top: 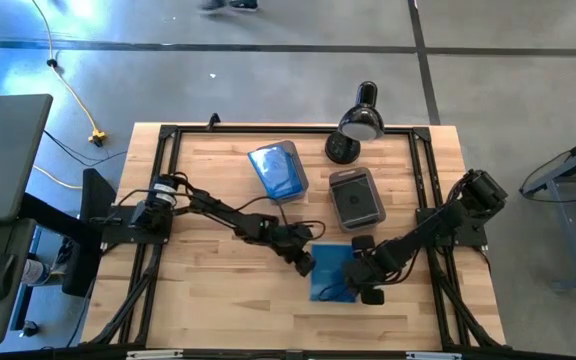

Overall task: Pick & place jewel cases by type
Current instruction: Put the blue CD case into the left black bin

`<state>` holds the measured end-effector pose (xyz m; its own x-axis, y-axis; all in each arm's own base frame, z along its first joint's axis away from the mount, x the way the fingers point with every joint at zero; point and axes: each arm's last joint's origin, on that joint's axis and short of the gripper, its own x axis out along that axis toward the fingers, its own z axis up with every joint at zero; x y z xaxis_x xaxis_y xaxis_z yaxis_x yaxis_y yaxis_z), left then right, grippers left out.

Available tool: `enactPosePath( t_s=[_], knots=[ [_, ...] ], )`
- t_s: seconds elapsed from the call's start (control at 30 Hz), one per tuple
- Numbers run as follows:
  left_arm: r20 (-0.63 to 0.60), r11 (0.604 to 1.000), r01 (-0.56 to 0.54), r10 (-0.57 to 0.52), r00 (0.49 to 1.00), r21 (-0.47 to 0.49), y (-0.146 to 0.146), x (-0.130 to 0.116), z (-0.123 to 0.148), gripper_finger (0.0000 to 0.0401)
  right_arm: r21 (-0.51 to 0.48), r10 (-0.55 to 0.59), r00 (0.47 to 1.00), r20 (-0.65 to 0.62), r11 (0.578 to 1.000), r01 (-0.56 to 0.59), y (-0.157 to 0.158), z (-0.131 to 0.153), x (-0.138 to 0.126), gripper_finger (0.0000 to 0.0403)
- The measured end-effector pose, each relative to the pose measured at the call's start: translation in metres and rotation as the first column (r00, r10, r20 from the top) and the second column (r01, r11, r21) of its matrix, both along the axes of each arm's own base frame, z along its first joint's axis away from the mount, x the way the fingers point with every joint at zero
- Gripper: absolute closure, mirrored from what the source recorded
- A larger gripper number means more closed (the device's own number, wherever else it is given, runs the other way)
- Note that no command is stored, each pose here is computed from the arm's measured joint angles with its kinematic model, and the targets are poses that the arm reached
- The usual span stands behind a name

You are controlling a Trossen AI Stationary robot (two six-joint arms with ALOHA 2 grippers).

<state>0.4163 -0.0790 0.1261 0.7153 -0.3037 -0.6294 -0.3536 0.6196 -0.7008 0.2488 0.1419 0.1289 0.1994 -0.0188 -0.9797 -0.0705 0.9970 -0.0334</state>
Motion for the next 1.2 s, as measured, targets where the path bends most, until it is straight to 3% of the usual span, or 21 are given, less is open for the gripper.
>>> enactPosePath(
  t_s=[0.3, 0.43, 0.67, 0.77, 0.9, 1.2],
  knots=[
    [-0.028, 1.000, -0.009, 0.008, 1.000, -0.020, 0.000, -0.001, -0.001, 0.0288, 0.042, -0.062, 0.998, 0.028, 0.997, 0.061, 0.001, 0.000, 0.004, 0.0249],
    [-0.104, 0.996, 0.002, -0.011, 0.995, -0.090, 0.002, -0.005, -0.003, 0.0288, 0.106, -0.095, 0.995, 0.030, 0.990, 0.092, 0.008, 0.001, 0.003, 0.0249],
    [-0.172, 0.981, -0.042, 0.010, 0.985, -0.188, 0.003, -0.006, -0.004, 0.0288, 0.228, -0.046, 0.991, 0.126, 0.973, 0.016, 0.030, 0.004, 0.007, 0.0249],
    [-0.175, 0.980, -0.046, 0.011, 0.984, -0.193, 0.003, -0.006, -0.004, 0.0288, 0.300, -0.006, 0.968, 0.251, 0.951, -0.072, 0.044, 0.009, 0.014, 0.0249],
    [-0.177, 0.978, -0.031, -0.006, 0.984, -0.206, 0.003, -0.007, -0.004, 0.0288, 0.294, 0.029, 0.923, 0.384, 0.944, -0.152, 0.054, 0.013, 0.021, 0.0250],
    [-0.173, 0.969, 0.013, -0.058, 0.983, -0.249, 0.001, -0.007, -0.004, 0.0288, 0.288, -0.031, 0.961, 0.274, 0.956, -0.052, 0.054, -0.015, 0.022, 0.0250]
  ],
)
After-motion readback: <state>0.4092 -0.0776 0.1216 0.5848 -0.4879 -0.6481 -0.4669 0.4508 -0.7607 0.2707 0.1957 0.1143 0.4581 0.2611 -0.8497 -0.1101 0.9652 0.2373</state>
